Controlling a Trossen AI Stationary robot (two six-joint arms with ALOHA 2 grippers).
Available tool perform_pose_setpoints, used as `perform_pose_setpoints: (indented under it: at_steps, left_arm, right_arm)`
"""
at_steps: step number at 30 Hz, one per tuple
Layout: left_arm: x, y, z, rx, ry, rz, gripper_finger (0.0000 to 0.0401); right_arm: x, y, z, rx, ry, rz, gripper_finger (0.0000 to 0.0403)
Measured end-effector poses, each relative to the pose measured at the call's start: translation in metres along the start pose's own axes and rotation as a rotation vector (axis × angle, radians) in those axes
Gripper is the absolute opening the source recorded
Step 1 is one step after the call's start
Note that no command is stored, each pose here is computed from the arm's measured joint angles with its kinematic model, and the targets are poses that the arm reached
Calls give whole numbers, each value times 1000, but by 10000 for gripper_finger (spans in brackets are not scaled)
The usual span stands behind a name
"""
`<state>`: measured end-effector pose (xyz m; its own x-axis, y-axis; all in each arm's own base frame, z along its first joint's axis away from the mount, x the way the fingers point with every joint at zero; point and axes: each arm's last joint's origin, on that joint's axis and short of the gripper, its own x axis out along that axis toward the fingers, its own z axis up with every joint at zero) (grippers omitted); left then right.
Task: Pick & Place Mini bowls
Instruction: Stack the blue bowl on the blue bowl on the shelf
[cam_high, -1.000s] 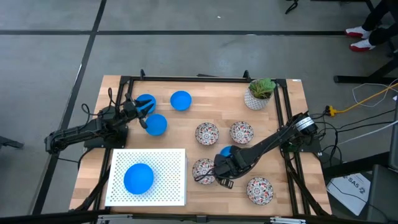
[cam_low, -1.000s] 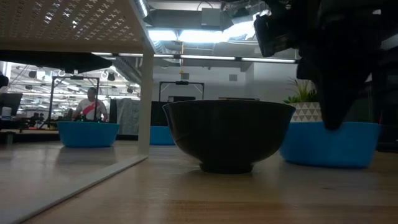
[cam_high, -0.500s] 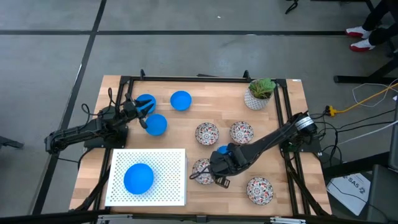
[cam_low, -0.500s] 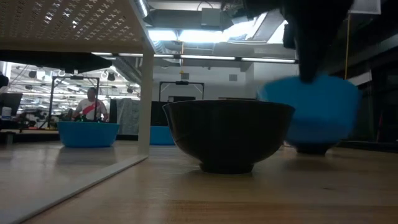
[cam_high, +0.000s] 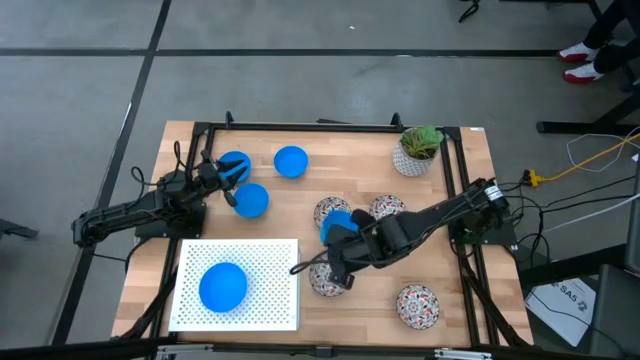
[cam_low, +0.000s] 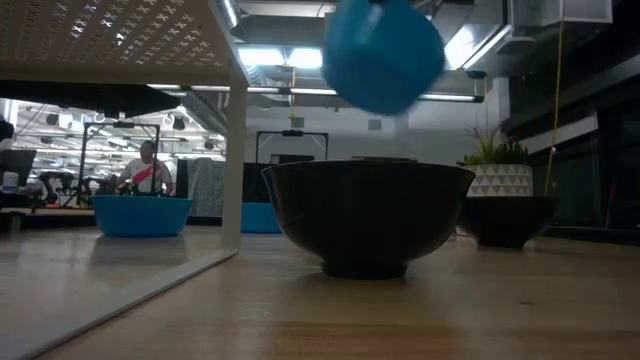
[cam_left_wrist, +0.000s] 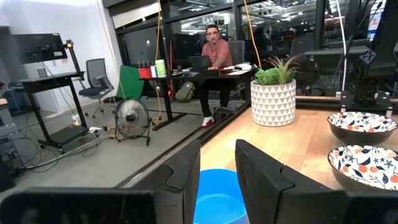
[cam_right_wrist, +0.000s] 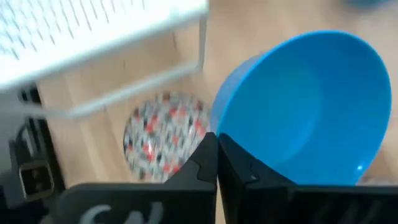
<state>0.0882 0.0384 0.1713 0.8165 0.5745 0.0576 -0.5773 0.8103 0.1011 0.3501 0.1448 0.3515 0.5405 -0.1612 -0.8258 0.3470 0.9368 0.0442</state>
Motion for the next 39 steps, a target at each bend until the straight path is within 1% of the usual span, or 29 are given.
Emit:
perform_pose_setpoints:
  at_steps: [3,6,13,17,20,25,29,31,35,39]
  left_arm:
    - [0,0,0,0,0,0,98]
    - [0,0,0,0,0,0,98]
    - [0,0,0,0,0,0,98]
    - [0,0,0,0,0,0,98]
    - [0,0,0,0,0,0,98]
    - [0,0,0,0,0,0,98]
    - [0,0,0,0,0,0,98]
    - [0,0,0,0,0,0,98]
    - [0,0,0,0,0,0,98]
    - [0,0,0,0,0,0,98]
  right_arm:
    - [-12,-1,11,-47,-97,-30,0]
    - [-21,-1,21,-131,-180,-45,0]
    - [-27,2,46,-437,-373,-25,0]
    - [-29,5,57,-620,-458,33,0]
    - [-31,7,62,-738,-510,87,0]
    - [-34,12,66,-915,-596,136,0]
    - [-31,15,71,-1014,-658,179,0]
    - [-23,19,74,-1052,-682,212,0]
    - [-8,31,77,-1103,-757,271,0]
    - [-2,38,78,-1116,-797,339,0]
